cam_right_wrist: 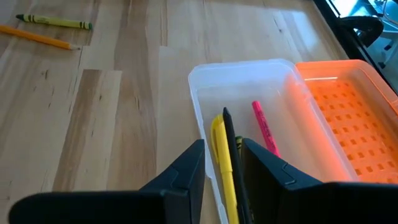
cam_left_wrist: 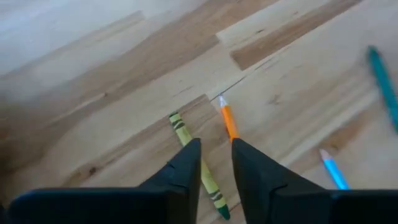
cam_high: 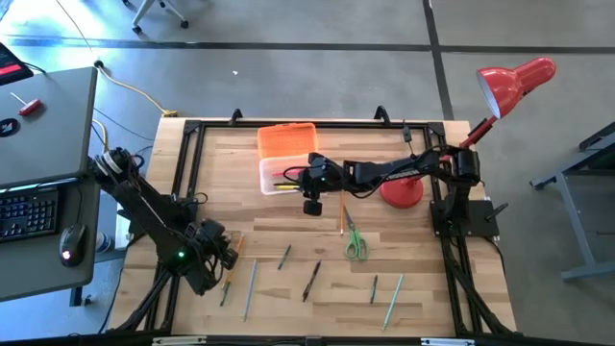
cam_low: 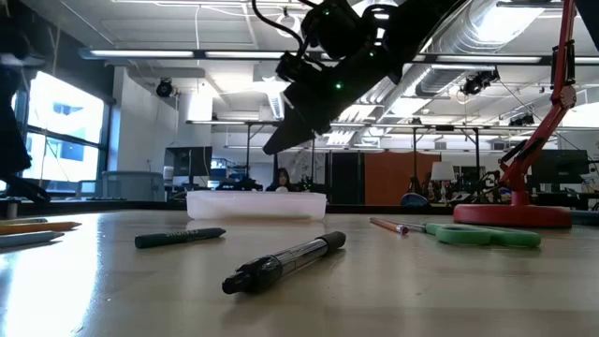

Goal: Pick & place school supplies into a supply box
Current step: Put the green crayon into the orange supply box

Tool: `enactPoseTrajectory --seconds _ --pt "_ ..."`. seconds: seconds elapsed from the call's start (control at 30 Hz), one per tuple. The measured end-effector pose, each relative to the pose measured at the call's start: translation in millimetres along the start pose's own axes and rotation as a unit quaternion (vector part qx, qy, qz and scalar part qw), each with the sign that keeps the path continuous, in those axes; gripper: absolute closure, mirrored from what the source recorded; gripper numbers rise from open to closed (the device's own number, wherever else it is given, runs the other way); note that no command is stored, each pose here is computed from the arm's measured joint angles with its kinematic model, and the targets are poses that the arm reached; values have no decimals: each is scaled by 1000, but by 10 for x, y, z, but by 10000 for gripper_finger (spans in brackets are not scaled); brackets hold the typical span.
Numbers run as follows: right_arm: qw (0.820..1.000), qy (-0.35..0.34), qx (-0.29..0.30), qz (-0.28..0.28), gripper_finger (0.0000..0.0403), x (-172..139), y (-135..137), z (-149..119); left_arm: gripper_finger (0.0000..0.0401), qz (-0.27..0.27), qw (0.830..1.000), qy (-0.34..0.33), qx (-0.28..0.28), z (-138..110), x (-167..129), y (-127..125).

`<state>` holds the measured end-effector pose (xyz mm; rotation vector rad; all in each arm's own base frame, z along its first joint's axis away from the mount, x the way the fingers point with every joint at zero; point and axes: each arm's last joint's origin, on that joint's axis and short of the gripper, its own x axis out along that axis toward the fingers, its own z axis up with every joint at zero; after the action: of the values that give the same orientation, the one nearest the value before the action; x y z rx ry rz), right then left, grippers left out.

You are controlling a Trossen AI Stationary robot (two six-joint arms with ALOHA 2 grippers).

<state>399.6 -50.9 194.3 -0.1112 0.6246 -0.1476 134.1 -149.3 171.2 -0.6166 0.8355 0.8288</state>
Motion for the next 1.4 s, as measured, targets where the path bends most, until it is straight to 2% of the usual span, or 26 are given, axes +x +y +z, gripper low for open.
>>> enactPoseTrajectory --seconds 0.2,0.37,0.5,0.7,0.87,1.07,1.2,1.27,1.4 --pt "1000 2 -1 8 320 0 5 -5 257 60 998 -6 3 -91 230 -56" --pt "1000 3 0 9 320 0 6 -7 269 89 995 -21 -34 -137 388 -89" --pt "1000 3 0 9 320 0 6 -7 287 88 994 -23 -58 -264 531 -156" --pt "1000 3 3 10 320 0 6 -7 317 111 987 -67 -91 -392 713 -146" --pt "1000 4 14 11 320 0 7 -9 335 110 985 -83 -101 -402 750 -140" --pt "1000 5 14 11 320 0 8 -11 336 108 985 -88 -99 -401 756 -138" --pt "1000 5 22 12 320 -2 20 -9 342 102 983 -116 -95 -327 658 -219" --pt "1000 6 18 11 320 -24 46 2 343 106 977 -160 -90 -172 575 -240" --pt "1000 -7 -6 3 320 -190 141 117 343 94 972 -189 -99 106 463 -259"
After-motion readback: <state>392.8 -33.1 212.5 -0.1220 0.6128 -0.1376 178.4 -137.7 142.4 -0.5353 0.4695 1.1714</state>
